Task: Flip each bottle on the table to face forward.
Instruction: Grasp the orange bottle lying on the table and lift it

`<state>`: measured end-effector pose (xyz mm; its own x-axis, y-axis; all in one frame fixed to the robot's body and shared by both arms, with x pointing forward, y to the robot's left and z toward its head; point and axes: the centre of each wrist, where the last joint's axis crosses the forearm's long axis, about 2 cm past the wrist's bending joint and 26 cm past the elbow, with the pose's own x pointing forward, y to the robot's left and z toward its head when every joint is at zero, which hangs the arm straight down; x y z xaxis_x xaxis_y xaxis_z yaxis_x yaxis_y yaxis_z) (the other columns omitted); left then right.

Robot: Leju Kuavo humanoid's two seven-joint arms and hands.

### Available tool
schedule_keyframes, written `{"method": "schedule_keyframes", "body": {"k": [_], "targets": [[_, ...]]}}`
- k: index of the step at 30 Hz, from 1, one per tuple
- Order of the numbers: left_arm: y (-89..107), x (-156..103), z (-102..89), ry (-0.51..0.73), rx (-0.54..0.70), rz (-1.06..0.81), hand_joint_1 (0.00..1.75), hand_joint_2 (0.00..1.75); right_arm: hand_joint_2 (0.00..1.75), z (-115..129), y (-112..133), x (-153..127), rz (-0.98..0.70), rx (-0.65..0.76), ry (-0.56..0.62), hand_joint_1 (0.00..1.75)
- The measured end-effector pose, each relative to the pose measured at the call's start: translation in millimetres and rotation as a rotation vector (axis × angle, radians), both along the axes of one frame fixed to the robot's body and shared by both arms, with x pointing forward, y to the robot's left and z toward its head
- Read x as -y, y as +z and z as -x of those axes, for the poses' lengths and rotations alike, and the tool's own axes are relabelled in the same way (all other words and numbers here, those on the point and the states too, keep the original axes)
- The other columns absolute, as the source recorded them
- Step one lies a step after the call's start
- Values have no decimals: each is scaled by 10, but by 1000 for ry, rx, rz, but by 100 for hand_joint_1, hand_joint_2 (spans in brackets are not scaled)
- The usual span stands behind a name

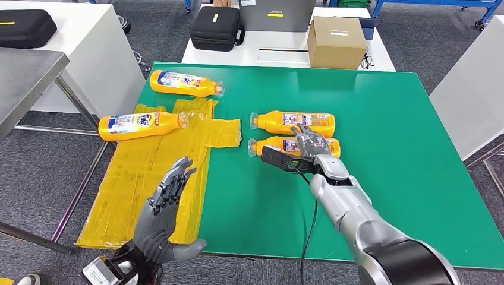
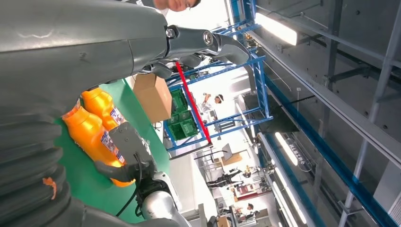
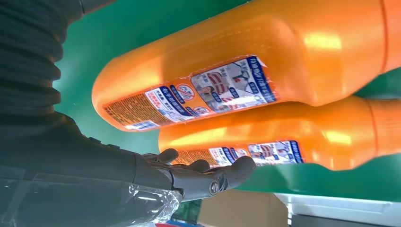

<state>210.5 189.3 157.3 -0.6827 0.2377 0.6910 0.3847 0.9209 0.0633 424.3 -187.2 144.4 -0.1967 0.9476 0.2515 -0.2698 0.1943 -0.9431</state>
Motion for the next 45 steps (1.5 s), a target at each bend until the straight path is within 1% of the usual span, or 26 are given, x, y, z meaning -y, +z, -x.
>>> {"method": "schedule_keyframes", "body": {"k": [3,6,15,29,40,41,44,45], "targets": [[-4,-4,4,8,-2,1,0,175,175,0,-18,35,1,-4,-17,0],[-13,-8,19,22,-6,2,0,175,175,0,-46,77,9,-26,-60,0],[18,-3,21,24,0,29,0,175,175,-77,-19,222,115,-130,-178,0],[48,-9,22,31,7,44,0,175,175,-75,-53,291,138,-152,-196,0],[80,-20,23,47,19,53,0,175,175,-68,-70,284,235,-212,-183,1],[85,-22,23,45,20,56,0,175,175,-69,-69,278,245,-225,-181,24],[89,-27,22,39,20,61,0,175,175,-74,-58,261,268,-259,-176,134],[90,-29,22,38,20,61,0,175,175,-77,-53,257,272,-267,-174,149]]}}
